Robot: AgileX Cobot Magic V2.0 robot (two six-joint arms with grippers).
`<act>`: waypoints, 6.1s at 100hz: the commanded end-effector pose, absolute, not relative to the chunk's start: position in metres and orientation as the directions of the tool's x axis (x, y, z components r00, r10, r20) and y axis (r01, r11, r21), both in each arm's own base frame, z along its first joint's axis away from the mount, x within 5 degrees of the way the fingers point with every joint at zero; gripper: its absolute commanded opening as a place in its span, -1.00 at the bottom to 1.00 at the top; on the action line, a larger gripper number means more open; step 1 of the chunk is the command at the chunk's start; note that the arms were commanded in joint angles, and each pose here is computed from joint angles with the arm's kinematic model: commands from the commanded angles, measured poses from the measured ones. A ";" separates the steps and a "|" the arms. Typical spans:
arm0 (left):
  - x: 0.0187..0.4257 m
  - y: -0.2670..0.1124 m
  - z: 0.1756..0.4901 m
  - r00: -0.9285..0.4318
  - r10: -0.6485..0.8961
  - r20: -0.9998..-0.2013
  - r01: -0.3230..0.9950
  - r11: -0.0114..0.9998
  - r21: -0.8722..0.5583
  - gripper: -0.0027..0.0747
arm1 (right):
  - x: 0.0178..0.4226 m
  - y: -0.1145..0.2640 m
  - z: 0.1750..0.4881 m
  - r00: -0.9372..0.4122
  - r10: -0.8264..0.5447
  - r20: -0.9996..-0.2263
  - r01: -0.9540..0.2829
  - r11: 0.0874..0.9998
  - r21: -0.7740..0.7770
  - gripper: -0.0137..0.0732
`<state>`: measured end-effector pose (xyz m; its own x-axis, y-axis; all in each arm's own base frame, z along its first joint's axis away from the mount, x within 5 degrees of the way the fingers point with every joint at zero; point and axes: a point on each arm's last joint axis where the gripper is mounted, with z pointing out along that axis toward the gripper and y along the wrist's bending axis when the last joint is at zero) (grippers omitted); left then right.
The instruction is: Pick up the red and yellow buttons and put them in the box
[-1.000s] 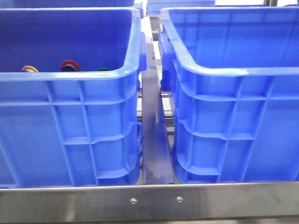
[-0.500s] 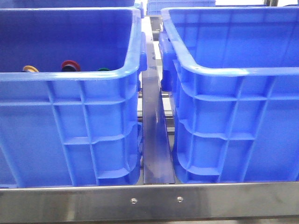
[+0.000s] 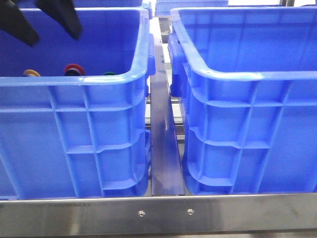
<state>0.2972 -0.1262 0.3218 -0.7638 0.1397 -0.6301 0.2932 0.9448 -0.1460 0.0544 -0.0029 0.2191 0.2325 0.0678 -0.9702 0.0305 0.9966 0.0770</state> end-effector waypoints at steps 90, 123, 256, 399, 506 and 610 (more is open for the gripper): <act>0.363 -0.133 0.301 -0.709 0.106 -0.697 0.207 0.976 -0.061 0.46 | 0.050 -0.003 0.226 0.332 0.052 -0.942 0.031 0.997 0.066 -0.84; 0.373 -0.134 0.287 -0.709 0.104 -0.697 0.185 0.982 -0.041 0.46 | 0.050 -0.003 0.226 0.332 0.052 -0.942 0.031 0.997 0.066 -0.84; 0.382 -0.129 0.267 -0.744 0.089 -0.662 0.149 0.988 -0.035 -0.78 | 0.050 -0.003 0.226 0.332 0.052 -0.942 0.031 0.997 0.066 -0.84; 0.129 -0.232 0.421 -0.269 0.466 -0.843 0.823 0.566 0.050 -0.98 | 0.049 -0.003 0.234 0.354 0.051 -0.934 0.030 0.997 0.066 -0.84; 0.128 -0.233 0.420 -0.268 0.469 -0.842 0.826 0.562 0.050 -0.98 | 0.082 0.015 0.367 -0.302 0.359 -0.883 -0.050 0.919 0.391 -0.73; 0.128 -0.233 0.419 -0.272 0.475 -0.837 0.825 0.563 0.051 -0.98 | 0.136 0.073 0.377 -0.655 0.436 -0.617 -0.513 0.343 0.787 0.65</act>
